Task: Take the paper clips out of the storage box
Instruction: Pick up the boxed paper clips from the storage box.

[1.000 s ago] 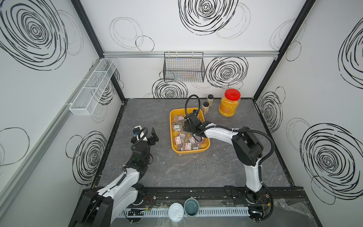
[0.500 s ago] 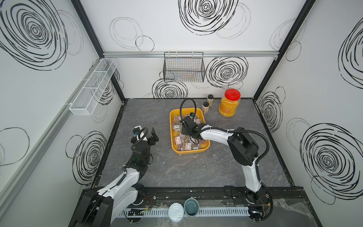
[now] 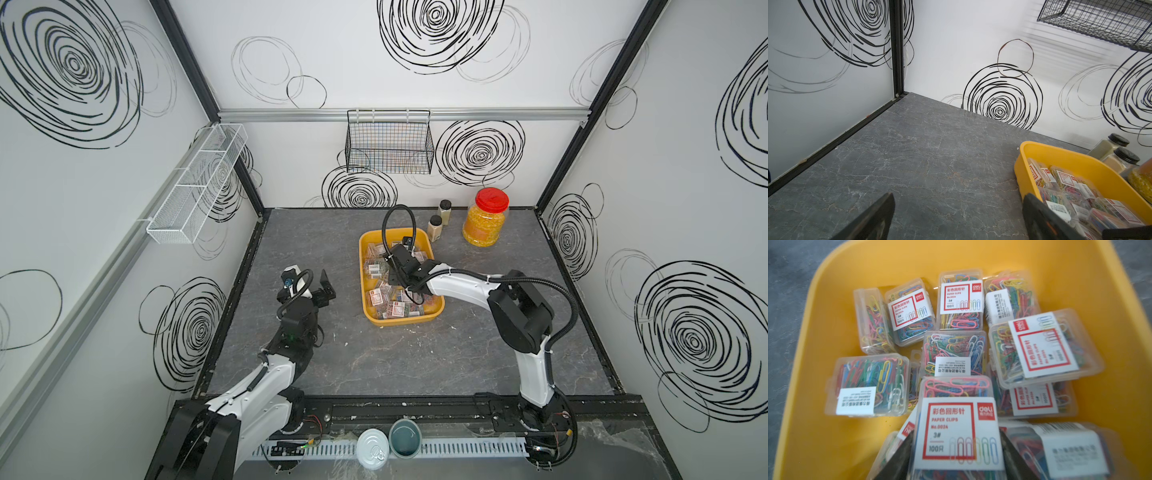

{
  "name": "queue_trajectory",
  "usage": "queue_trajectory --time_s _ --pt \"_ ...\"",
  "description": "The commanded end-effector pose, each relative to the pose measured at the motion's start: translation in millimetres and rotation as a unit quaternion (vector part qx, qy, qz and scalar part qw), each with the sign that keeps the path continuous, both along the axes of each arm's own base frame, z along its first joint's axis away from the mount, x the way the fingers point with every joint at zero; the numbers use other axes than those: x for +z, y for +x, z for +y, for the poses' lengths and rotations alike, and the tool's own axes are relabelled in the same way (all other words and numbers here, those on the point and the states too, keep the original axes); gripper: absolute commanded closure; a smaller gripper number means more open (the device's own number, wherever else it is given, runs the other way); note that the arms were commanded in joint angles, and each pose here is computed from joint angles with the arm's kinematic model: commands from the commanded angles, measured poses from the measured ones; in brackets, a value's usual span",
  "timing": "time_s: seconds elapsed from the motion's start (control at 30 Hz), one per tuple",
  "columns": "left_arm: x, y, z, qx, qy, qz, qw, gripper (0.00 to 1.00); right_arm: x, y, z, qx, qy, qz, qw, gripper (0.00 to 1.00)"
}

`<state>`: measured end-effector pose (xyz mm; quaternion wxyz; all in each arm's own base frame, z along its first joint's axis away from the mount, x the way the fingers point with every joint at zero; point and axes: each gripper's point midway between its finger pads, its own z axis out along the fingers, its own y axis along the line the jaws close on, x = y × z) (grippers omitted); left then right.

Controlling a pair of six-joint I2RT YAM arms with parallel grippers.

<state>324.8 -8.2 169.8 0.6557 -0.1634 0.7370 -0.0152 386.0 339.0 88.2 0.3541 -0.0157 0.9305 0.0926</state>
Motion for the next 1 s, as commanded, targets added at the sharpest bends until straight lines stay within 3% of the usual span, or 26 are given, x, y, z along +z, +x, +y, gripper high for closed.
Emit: queue_trajectory --time_s 0.0,0.2,0.43,0.83,0.97 --pt "20 6 -3 0.0 0.0 -0.027 1.0 0.01 67 -12 -6 0.019 0.012 -0.075 0.997 0.57" --pt "21 7 -4 -0.003 0.002 -0.027 1.0 0.01 114 -46 -51 0.025 0.028 -0.15 0.988 0.63" --pt "21 7 -5 -0.005 0.005 -0.025 1.0 0.01 120 -84 -144 -0.058 0.018 -0.197 0.978 0.68" --pt "19 10 -10 -0.009 0.012 -0.017 1.0 0.01 73 -125 -200 -0.098 0.025 -0.159 0.982 0.73" --pt "19 12 -15 -0.014 0.019 -0.014 1.0 0.01 46 -133 -211 -0.105 0.0 -0.136 0.985 0.73"
